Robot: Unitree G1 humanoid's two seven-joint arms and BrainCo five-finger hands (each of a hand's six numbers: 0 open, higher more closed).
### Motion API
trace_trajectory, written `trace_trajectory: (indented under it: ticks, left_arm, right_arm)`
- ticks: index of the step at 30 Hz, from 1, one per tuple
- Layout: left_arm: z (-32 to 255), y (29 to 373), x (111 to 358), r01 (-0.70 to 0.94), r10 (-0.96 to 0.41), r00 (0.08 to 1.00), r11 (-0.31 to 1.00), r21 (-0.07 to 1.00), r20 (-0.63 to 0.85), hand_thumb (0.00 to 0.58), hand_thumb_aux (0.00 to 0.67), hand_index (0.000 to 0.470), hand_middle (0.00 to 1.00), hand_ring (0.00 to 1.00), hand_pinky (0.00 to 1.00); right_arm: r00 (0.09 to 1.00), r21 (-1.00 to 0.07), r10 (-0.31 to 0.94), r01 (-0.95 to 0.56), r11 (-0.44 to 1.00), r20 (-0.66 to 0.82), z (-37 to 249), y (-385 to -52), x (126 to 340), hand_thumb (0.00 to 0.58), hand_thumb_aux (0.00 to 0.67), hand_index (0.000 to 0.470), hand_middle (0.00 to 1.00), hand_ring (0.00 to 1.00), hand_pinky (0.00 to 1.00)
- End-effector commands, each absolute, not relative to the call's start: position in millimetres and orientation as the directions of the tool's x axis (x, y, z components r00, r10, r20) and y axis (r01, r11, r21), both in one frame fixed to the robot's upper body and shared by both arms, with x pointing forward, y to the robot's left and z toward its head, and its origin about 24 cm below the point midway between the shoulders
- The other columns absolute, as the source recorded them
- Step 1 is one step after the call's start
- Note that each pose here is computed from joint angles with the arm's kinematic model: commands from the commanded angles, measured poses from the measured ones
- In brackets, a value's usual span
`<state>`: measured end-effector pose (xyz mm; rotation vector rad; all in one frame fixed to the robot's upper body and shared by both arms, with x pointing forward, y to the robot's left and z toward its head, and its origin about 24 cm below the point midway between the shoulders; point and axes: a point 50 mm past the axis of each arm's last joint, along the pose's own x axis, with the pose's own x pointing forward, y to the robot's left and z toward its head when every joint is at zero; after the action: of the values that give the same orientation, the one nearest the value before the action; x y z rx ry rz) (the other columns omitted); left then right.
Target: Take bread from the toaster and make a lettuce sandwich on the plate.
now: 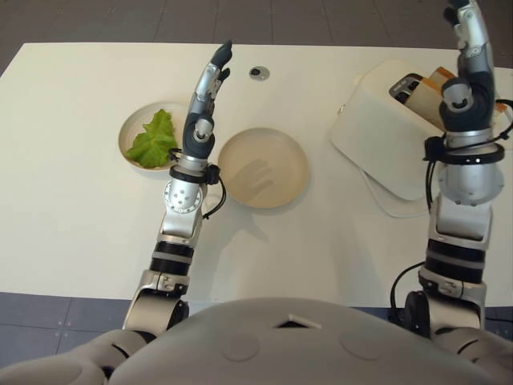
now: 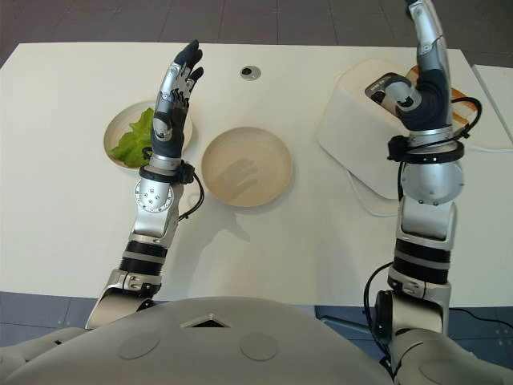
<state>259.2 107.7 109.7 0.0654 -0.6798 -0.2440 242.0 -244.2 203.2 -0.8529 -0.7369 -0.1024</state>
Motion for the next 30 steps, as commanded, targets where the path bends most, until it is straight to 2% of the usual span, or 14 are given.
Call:
trace_trajectory:
  ticks: [1, 3, 5, 8, 10, 14, 15, 18, 21, 24, 26, 27, 29, 30]
  left_arm:
    - [106.1, 107.2, 259.6, 0.204, -0.247, 0.761, 0.969, 0.141, 0.6, 0.0, 0.0, 0.0, 0.0, 0.0, 0.0]
    - [105.3, 107.3, 259.7, 0.203, -0.247, 0.761, 0.969, 0.141, 0.599, 0.0, 0.0, 0.0, 0.0, 0.0, 0.0]
    - [104.1, 106.6, 259.8, 0.205, -0.249, 0.763, 0.969, 0.141, 0.597, 0.0, 0.0, 0.0, 0.0, 0.0, 0.0]
    - [102.1, 103.5, 258.6, 0.215, -0.256, 0.764, 0.966, 0.14, 0.593, 0.0, 0.0, 0.0, 0.0, 0.0, 0.0]
    - [101.4, 102.3, 257.8, 0.22, -0.26, 0.764, 0.965, 0.14, 0.591, 0.0, 0.0, 0.0, 0.0, 0.0, 0.0]
    - [100.6, 102.1, 256.4, 0.221, -0.259, 0.766, 0.966, 0.138, 0.589, 0.0, 0.0, 0.0, 0.0, 0.0, 0.0]
    - [100.5, 102.0, 256.0, 0.22, -0.258, 0.767, 0.966, 0.137, 0.588, 0.0, 0.0, 0.0, 0.0, 0.0, 0.0]
    - [99.7, 101.1, 255.2, 0.221, -0.259, 0.768, 0.965, 0.138, 0.585, 0.0, 0.0, 0.0, 0.0, 0.0, 0.0]
    - [99.5, 100.9, 255.1, 0.221, -0.259, 0.77, 0.966, 0.138, 0.583, 0.0, 0.0, 0.0, 0.0, 0.0, 0.0]
    - [98.5, 100.4, 255.5, 0.221, -0.26, 0.773, 0.965, 0.138, 0.579, 0.0, 0.0, 0.0, 0.0, 0.0, 0.0]
    - [98.4, 100.3, 255.5, 0.222, -0.26, 0.773, 0.965, 0.138, 0.578, 0.0, 0.0, 0.0, 0.0, 0.0, 0.0]
    - [98.5, 100.3, 255.5, 0.221, -0.259, 0.774, 0.966, 0.137, 0.578, 0.0, 0.0, 0.0, 0.0, 0.0, 0.0]
    - [98.2, 100.1, 255.6, 0.219, -0.258, 0.775, 0.966, 0.137, 0.577, 0.0, 0.0, 0.0, 0.0, 0.0, 0.0]
    - [97.5, 99.7, 255.5, 0.22, -0.258, 0.776, 0.966, 0.137, 0.576, 0.0, 0.0, 0.0, 0.0, 0.0, 0.0]
  right_arm:
    - [0.859, -0.816, 0.093, 0.436, 0.38, 0.503, 212.3, -293.3, 246.8, 0.0, 0.0, 0.0, 0.0, 0.0, 0.0]
    - [0.928, -0.889, -0.012, 0.36, 0.285, 0.372, 200.8, -322.5, 254.8, 0.0, 0.0, 0.0, 0.0, 0.0, 0.0]
    - [0.959, -0.925, -0.117, 0.282, 0.256, 0.259, 188.7, -348.2, 258.7, 0.0, 0.0, 0.0, 0.0, 0.0, 0.0]
    - [0.964, -0.938, -0.232, 0.197, 0.285, 0.132, 173.9, -378.9, 258.3, 0.0, 0.0, 0.0, 0.0, 0.0, 0.0]
    - [0.964, -0.939, -0.255, 0.158, 0.306, 0.078, 166.4, -388.4, 256.9, 0.0, 0.0, 0.0, 0.0, 0.0, 0.0]
    - [0.981, -0.941, -0.195, 0.07, 0.33, 0.005, 155.2, -384.2, 257.3, 0.036, 0.021, 0.015, 0.0, 0.0, 0.0]
    - [0.986, -0.94, -0.166, 0.051, 0.337, -0.007, 153.8, -380.4, 257.6, 0.018, 0.011, 0.007, 0.0, 0.0, 0.0]
    - [0.996, -0.935, -0.081, 0.01, 0.354, -0.021, 153.2, -368.3, 258.0, 0.023, 0.013, 0.009, 0.0, 0.0, 0.0]
    - [0.999, -0.935, -0.04, -0.007, 0.354, -0.022, 154.8, -362.4, 257.4, 0.083, 0.05, 0.035, 0.0, 0.0, 0.0]
    - [0.999, -0.936, -0.037, -0.003, 0.351, -0.017, 156.1, -362.6, 254.4, 0.005, 0.003, 0.002, 0.0, 0.0, 0.0]
    - [0.999, -0.938, -0.044, -0.003, 0.348, -0.02, 155.6, -364.2, 252.6, 0.009, 0.005, 0.004, 0.0, 0.0, 0.0]
    - [0.999, -0.938, -0.045, -0.009, 0.345, -0.026, 154.8, -364.7, 252.6, 0.053, 0.032, 0.022, 0.0, 0.0, 0.0]
    - [0.998, -0.939, -0.044, -0.019, 0.344, -0.037, 153.3, -365.0, 252.5, 0.096, 0.058, 0.041, 0.0, 0.0, 0.0]
    - [0.998, -0.939, -0.045, -0.023, 0.344, -0.041, 152.5, -365.4, 252.2, 0.144, 0.089, 0.063, 0.0, 0.0, 0.0]
